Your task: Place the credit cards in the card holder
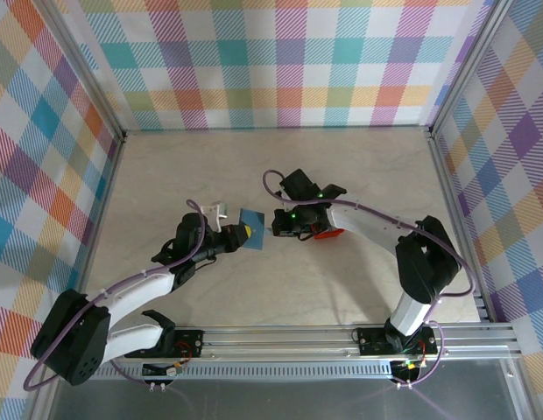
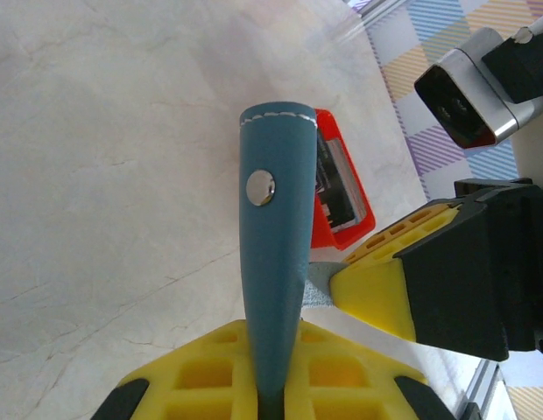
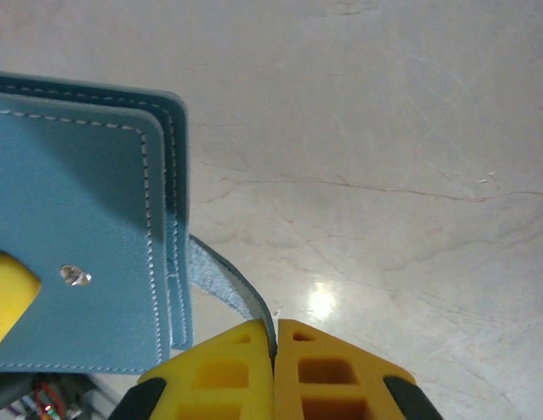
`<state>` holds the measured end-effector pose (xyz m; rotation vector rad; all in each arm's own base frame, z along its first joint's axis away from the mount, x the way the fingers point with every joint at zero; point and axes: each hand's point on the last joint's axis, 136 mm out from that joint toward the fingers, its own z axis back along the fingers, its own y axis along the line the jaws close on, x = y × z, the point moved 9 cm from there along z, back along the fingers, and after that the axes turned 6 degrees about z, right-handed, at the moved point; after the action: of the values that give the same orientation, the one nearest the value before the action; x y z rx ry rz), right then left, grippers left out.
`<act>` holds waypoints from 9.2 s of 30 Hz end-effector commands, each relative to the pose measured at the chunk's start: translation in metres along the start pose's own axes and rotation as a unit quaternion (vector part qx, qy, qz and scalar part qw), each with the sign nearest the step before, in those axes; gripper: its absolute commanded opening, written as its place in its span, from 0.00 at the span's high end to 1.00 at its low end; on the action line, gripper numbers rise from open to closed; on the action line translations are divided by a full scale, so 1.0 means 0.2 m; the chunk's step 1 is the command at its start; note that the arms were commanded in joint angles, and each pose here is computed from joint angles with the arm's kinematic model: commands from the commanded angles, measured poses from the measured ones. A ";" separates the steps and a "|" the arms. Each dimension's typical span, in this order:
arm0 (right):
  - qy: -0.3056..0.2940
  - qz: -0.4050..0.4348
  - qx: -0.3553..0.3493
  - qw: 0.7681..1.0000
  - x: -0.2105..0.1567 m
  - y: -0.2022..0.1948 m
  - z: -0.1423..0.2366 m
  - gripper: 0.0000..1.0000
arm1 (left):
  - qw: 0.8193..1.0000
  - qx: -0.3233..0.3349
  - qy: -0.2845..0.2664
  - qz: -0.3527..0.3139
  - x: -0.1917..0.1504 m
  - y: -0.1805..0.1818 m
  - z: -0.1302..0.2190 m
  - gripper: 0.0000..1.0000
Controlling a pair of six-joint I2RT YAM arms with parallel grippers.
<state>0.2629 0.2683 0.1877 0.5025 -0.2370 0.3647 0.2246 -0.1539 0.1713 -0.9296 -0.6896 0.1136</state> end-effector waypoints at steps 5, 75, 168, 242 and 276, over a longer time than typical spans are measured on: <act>0.028 -0.006 -0.065 0.997 0.01 -0.07 -0.08 1.00 | 0.999 0.007 -0.032 0.005 0.00 0.07 -0.08 1.00; 0.079 0.009 -0.112 0.990 0.02 -0.27 -0.29 0.65 | 0.986 0.165 0.015 0.008 -0.01 0.12 -0.01 0.34; 0.059 -0.076 0.011 0.995 0.09 -0.18 -0.37 0.67 | 0.976 0.188 0.088 0.066 -0.05 0.22 -0.23 0.83; 0.026 -0.069 0.097 0.993 0.14 -0.05 -0.26 0.71 | 0.973 0.190 0.128 0.032 -0.07 0.30 -0.39 0.90; 0.018 -0.052 0.098 0.994 0.17 0.04 -0.25 0.70 | 0.974 0.191 0.106 0.057 0.02 0.24 -0.20 0.81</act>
<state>0.2971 0.2997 0.1441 0.6466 -0.1205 0.2758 0.2654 -0.1617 0.1083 -0.5805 -0.3775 0.2085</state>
